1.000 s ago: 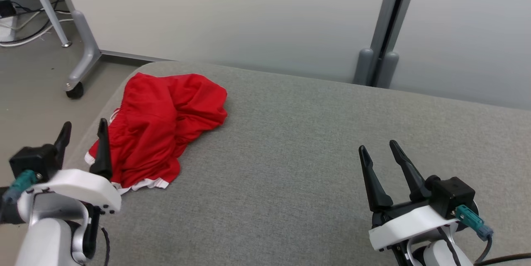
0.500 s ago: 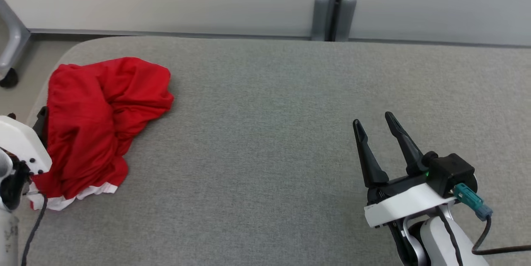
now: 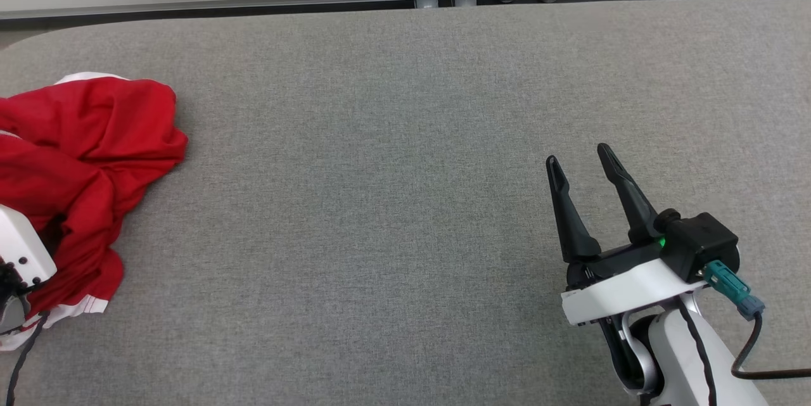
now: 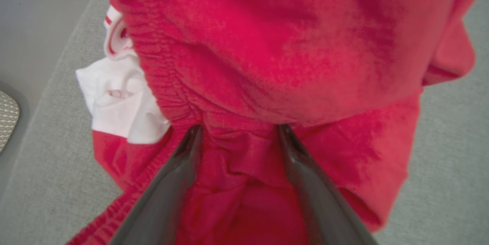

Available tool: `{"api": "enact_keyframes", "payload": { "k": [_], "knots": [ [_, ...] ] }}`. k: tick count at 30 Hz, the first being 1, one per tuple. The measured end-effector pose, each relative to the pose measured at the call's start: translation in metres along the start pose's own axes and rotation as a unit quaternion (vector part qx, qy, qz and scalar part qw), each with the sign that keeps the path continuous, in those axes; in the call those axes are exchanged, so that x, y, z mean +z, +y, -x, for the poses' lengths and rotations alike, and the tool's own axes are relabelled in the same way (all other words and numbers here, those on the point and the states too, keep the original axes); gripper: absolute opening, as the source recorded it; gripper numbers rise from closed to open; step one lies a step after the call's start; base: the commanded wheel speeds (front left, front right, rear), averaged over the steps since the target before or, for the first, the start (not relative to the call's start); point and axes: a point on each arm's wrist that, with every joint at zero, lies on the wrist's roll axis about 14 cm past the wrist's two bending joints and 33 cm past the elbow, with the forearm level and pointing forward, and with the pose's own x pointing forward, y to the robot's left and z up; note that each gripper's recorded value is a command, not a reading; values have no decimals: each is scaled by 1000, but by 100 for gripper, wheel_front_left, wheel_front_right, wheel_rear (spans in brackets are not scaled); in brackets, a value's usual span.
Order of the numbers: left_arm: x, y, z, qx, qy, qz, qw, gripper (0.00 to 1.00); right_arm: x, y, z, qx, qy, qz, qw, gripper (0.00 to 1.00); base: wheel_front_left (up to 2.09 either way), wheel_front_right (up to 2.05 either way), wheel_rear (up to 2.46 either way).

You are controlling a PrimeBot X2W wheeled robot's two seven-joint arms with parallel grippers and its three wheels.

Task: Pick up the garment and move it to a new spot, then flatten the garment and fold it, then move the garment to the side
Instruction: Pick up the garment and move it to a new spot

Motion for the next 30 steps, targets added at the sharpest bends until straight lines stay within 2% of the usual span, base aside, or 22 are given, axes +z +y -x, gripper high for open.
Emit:
{"api": "enact_keyframes", "payload": {
  "k": [1,2,3,4,12,19,23,27,30],
  "knots": [
    [-2,-1,-3,0,4,0,1000,82,0,-2,-1,-2,0,0,1000,100,0,0,0],
    [-3,-2,-5,-1,4,-1,1000,55,-1,-3,0,-4,1,0,1000,100,0,0,0],
    [-2,-2,-6,0,0,-2,1000,18,-2,-5,0,-6,2,0,1000,100,0,0,0],
    [0,-1,-7,1,-5,-4,1000,0,-2,-5,0,-7,2,0,1000,100,0,0,0],
    [21,-4,8,-2,-60,-38,998,0,9,2,1,0,-10,4,1000,100,0,0,0],
    [64,-25,45,-30,-143,-92,985,0,30,14,14,5,-30,2,1000,100,0,0,0],
    [87,-61,73,-71,-189,-130,971,0,40,16,28,0,-41,0,999,100,0,0,0],
    [109,-100,103,-106,-238,-186,947,0,55,15,40,-10,-60,-3,998,100,0,0,0],
    [110,-156,122,-164,-261,-232,922,0,68,4,53,-32,-78,-2,996,100,0,0,0]
  ]
}}
